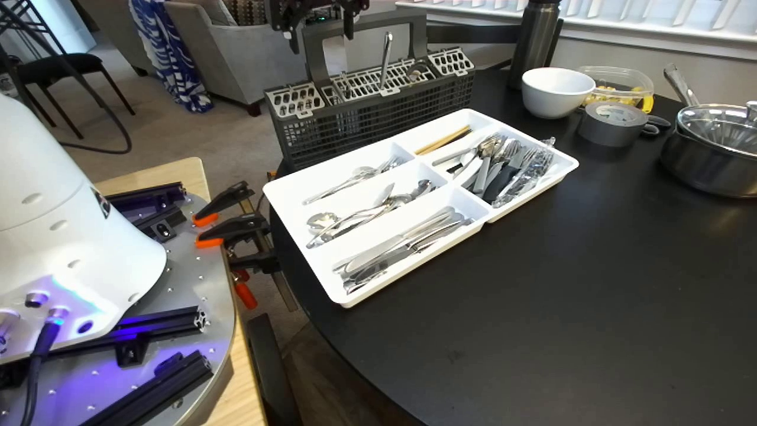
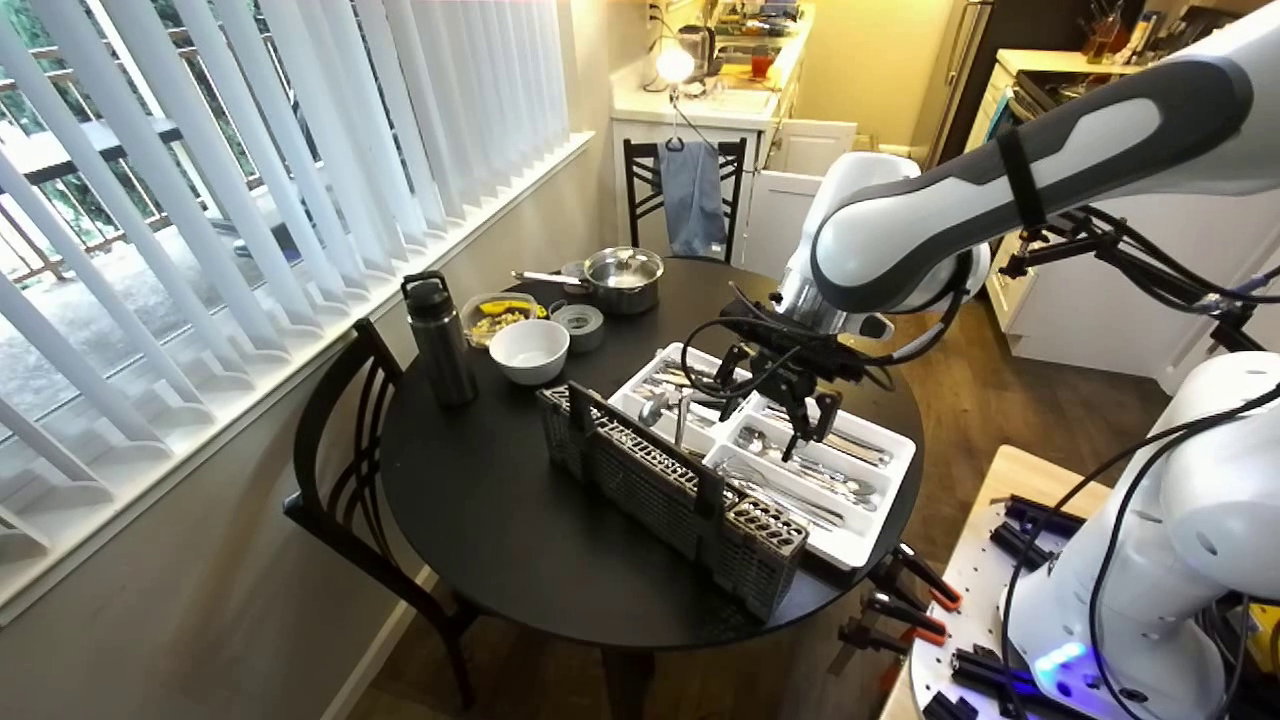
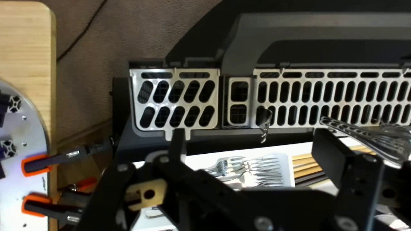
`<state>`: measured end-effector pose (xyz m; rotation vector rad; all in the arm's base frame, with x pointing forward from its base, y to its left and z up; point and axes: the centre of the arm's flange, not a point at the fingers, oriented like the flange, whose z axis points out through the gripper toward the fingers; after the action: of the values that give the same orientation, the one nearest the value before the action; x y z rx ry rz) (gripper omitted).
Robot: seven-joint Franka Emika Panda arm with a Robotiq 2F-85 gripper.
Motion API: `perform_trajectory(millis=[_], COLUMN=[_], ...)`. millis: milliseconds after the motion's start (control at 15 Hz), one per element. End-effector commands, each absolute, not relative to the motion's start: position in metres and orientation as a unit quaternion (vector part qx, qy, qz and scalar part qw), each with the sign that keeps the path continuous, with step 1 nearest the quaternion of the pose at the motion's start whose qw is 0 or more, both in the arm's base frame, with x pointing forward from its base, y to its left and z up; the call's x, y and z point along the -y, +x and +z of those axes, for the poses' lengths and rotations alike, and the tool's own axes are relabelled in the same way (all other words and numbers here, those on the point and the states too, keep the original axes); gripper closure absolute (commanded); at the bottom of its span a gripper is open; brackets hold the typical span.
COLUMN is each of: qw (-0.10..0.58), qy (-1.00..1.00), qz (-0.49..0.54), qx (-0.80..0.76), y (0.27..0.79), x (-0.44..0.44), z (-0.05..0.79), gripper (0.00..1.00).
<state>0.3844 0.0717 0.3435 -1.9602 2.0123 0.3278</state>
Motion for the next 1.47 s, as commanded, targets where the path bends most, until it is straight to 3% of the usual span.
perform_trajectory(millis=[0, 400, 1000, 1067, 1200, 1400], qw=[0.144, 0.116, 0.087, 0.086, 0.085, 0.083], qy=[-0.611, -0.545, -0.621, -0.627, -0.634, -0.64], qz=[0.122, 0.1, 0.066, 0.064, 0.061, 0.057], qx=[-0.769, -0.824, -0.776, -0.771, -0.766, -0.762], y=[0.392, 0.402, 0.415, 0.417, 0.418, 0.42], x=[-0.084, -0.099, -0.106, -0.107, -0.108, -0.109], z=[0.326, 0.306, 0.288, 0.288, 0.289, 0.29], gripper=[0.0, 0.0, 0.0, 0.25, 0.32, 0.52])
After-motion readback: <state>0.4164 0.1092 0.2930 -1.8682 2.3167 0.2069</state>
